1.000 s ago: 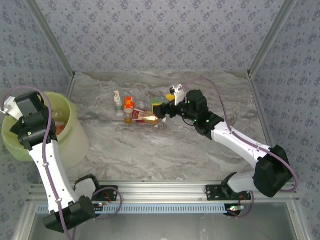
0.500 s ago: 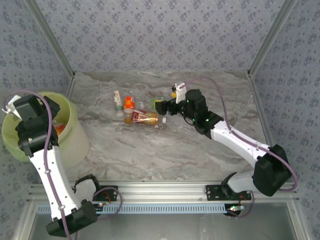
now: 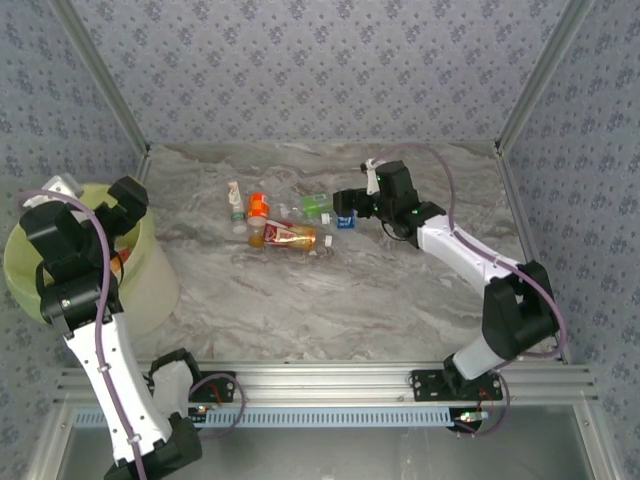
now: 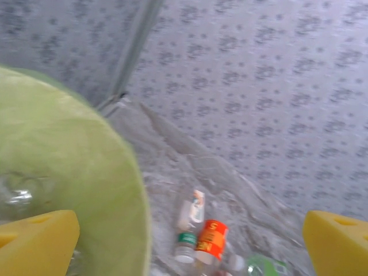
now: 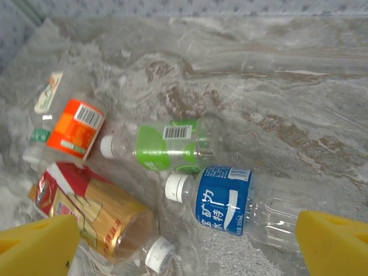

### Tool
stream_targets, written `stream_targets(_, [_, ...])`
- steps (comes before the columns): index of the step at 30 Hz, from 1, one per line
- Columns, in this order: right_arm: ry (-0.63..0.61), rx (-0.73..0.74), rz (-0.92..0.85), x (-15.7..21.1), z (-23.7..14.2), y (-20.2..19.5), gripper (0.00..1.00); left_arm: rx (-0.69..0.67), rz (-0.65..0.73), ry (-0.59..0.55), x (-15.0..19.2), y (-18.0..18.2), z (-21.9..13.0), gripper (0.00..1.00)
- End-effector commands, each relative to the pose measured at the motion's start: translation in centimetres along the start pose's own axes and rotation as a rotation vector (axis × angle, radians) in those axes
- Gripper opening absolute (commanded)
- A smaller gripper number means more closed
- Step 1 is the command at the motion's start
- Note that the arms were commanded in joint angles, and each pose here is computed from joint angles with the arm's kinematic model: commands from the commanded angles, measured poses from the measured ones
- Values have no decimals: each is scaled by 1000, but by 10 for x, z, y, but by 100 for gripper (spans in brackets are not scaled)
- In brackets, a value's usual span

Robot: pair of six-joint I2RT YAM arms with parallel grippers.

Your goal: Put the plastic bottles in the bin

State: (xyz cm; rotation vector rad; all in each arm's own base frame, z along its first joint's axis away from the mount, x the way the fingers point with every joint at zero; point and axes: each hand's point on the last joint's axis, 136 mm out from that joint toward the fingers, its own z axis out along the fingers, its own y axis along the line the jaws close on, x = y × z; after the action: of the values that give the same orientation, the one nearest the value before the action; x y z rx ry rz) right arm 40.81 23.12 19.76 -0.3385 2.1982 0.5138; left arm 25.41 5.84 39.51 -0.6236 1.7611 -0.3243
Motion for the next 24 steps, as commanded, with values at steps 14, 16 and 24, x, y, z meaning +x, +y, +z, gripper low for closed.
stream_targets(14, [330, -385, -664, 74, 48, 61, 92, 255, 19, 96, 25, -37, -3, 99])
stream_targets(16, [359, -402, -717, 81, 53, 62, 91, 255, 17, 99, 27, -36, -3, 100])
stream_targets(24, [449, -460, -883, 108, 81, 73, 87, 244, 12, 110, 34, -31, -1, 100])
